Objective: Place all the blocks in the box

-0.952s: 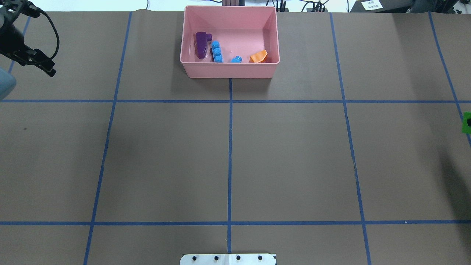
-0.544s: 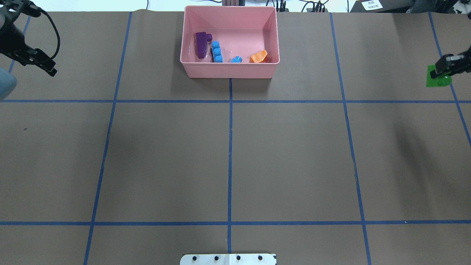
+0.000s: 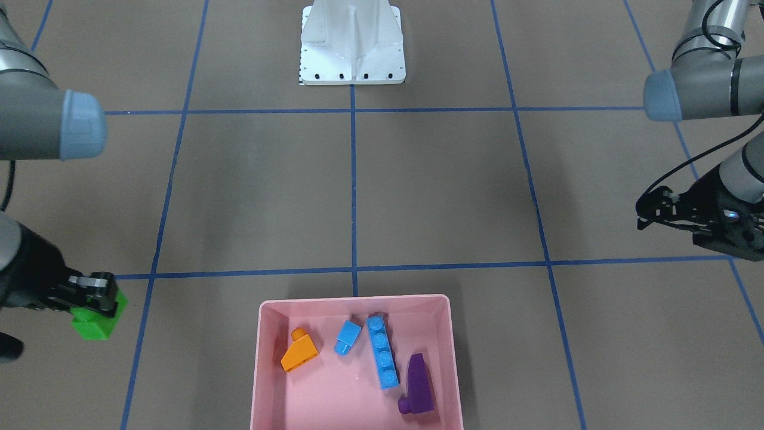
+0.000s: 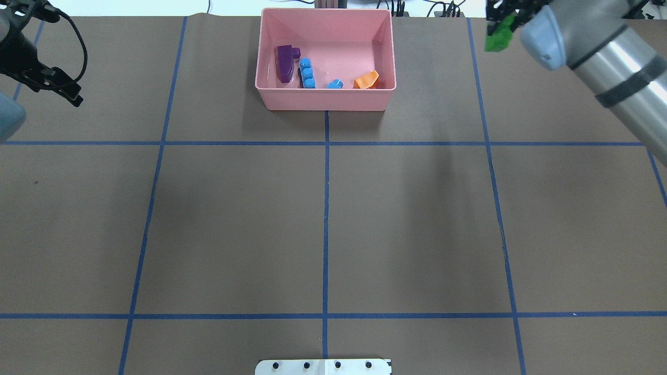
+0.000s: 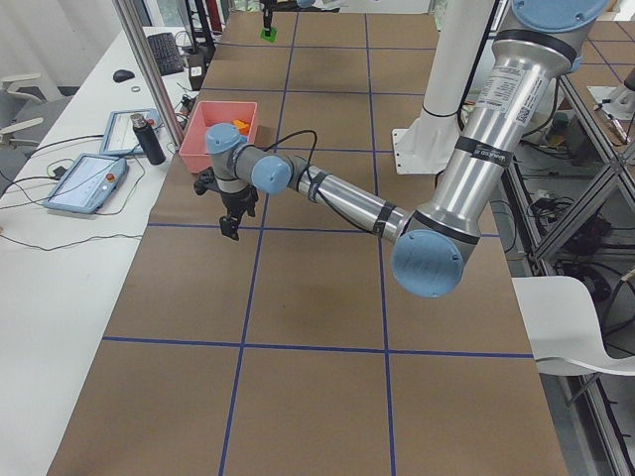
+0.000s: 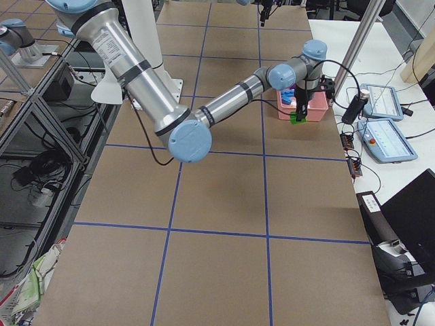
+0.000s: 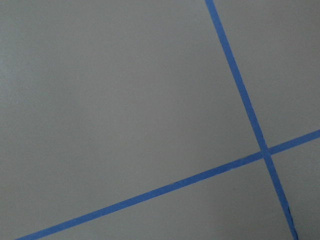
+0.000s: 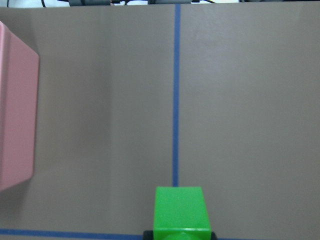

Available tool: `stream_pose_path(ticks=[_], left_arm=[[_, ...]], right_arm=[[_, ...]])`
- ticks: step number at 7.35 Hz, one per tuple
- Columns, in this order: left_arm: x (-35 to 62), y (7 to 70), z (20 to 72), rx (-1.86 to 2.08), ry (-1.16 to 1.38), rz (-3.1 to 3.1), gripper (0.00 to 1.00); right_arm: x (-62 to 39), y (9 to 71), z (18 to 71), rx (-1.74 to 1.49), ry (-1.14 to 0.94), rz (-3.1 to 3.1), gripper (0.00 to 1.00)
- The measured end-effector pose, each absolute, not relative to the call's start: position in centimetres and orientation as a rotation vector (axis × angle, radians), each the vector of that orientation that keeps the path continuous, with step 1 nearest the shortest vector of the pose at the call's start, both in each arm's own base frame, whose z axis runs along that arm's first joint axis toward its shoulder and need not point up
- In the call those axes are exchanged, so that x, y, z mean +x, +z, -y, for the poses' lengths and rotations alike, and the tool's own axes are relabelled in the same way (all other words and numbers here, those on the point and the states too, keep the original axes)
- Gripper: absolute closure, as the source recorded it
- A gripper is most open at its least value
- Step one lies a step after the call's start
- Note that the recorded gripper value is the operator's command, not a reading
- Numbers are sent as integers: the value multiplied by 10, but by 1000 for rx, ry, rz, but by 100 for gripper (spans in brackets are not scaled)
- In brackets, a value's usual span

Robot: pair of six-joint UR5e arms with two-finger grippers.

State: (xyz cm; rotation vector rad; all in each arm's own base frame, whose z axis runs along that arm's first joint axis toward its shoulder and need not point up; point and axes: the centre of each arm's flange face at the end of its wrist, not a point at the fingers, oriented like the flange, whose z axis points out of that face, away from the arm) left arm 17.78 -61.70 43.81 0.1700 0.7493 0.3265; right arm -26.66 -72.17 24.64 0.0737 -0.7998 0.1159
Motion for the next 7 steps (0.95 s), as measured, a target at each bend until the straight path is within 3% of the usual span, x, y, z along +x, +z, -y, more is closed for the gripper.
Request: stream_pose_path(ticks=[2,4,5,6,7], left_arm=[[178,439,618,169,326,-749,0],[178,438,618,170,326,-749,0],[178,438,618,170,326,-749,0],[178,439,618,169,326,-749,0],[178,440,618,168,325,-749,0]], right_arm=[[-351,183,757,68,182,754,100],[-420,164,776,96,212,762,100],[-442,167,777,108,212,762,27],[-455,170,775,111,211,762,1],[-464,171,772,107,213,759,1]])
